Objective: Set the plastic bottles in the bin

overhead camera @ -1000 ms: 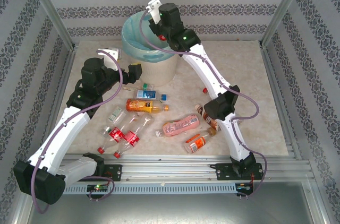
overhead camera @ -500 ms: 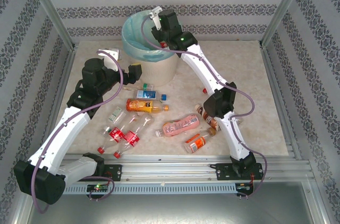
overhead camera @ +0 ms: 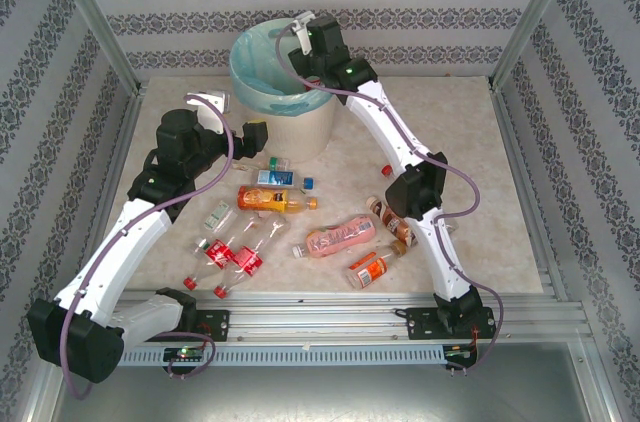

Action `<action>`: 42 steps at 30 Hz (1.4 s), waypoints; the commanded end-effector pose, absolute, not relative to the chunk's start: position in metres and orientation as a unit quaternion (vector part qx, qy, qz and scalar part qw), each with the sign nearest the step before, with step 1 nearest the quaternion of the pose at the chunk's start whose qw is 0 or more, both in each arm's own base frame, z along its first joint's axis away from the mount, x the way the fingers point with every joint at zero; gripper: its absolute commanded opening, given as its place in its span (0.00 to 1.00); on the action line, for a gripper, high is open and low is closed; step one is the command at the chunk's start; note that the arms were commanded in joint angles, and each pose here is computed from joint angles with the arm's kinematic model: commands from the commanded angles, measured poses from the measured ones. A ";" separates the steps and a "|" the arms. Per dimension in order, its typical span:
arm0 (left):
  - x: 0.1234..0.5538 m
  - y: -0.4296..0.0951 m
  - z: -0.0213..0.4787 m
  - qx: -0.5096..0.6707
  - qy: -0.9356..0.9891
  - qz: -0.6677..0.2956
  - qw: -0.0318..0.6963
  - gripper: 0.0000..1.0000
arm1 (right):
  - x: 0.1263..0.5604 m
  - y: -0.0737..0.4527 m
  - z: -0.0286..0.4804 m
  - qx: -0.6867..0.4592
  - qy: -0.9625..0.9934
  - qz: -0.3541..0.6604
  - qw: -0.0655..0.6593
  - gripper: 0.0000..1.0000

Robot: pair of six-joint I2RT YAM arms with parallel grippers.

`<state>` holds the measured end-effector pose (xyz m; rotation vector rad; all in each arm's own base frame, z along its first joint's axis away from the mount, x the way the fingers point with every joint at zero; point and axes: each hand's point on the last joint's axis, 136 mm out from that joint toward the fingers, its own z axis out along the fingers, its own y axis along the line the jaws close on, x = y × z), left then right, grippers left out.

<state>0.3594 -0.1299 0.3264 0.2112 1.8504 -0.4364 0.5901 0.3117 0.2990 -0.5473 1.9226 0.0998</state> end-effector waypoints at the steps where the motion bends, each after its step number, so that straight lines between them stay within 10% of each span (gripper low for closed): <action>1: 0.363 -0.126 0.325 0.090 0.790 -0.176 0.580 1.00 | 0.579 0.308 0.329 -0.229 0.800 0.048 0.552 0.66; 9: 0.362 -0.127 0.326 0.087 0.789 -0.182 0.580 1.00 | 0.538 0.309 0.438 -0.224 0.733 0.072 0.638 0.65; 16: 0.360 -0.124 0.329 0.086 0.787 -0.177 0.585 1.00 | 0.540 0.325 0.405 -0.256 0.749 0.082 0.606 0.29; 28: 0.360 -0.121 0.330 0.084 0.787 -0.165 0.589 1.00 | 0.547 0.366 0.337 -0.261 0.782 0.188 0.535 0.31; 42: 0.355 -0.154 0.327 0.162 0.803 -0.186 0.543 0.89 | 0.463 0.306 0.473 -0.240 0.742 0.196 0.594 0.38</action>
